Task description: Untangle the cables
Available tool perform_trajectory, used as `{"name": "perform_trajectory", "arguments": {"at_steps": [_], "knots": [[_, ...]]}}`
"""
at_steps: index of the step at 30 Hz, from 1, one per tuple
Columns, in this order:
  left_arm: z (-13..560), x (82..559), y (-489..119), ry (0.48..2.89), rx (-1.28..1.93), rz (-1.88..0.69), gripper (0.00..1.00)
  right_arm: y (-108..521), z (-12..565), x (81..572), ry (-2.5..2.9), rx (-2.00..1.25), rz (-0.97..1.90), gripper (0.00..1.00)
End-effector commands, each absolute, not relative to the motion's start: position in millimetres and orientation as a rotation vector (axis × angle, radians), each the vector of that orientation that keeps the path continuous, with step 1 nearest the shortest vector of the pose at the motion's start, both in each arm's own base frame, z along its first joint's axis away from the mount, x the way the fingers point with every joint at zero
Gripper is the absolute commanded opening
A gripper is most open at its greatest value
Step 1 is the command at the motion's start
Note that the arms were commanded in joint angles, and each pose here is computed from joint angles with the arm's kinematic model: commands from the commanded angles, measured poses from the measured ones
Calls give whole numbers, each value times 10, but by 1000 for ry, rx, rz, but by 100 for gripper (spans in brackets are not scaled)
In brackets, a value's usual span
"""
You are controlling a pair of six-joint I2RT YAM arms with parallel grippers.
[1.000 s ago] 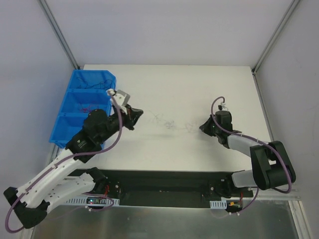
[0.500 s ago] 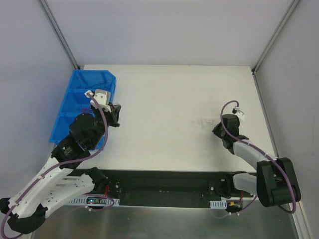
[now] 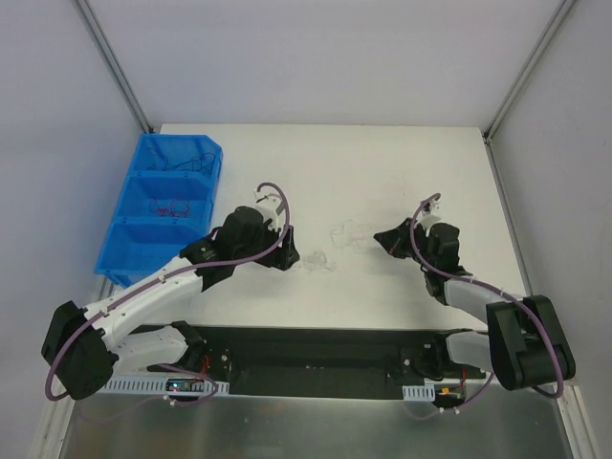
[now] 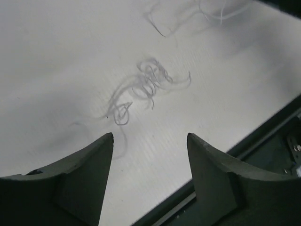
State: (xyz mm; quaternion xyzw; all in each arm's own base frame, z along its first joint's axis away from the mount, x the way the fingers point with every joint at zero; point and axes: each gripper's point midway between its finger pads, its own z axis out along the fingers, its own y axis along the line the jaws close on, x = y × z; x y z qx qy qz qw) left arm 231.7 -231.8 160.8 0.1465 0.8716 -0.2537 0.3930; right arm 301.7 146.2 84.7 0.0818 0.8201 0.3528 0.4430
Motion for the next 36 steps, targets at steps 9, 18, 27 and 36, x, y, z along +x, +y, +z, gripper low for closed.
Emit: {"name": "perform_trajectory", "arguments": {"at_steps": [9,18,27,36], "knots": [[2099,2298,-3184,2078,661,-1071,99,2306,1591,2686,1729,-320,1237,0],[1807,2700,-3686,2191,732,-1148,86,2335,1651,2612,1712,-365,1221,0],[1662,2702,-3723,2262,696,-1229,0,2310,1622,2641,1725,-342,1196,0],[2514,2999,-2397,2041,373,-782,0,2167,1401,2817,1860,-230,1051,46]]}}
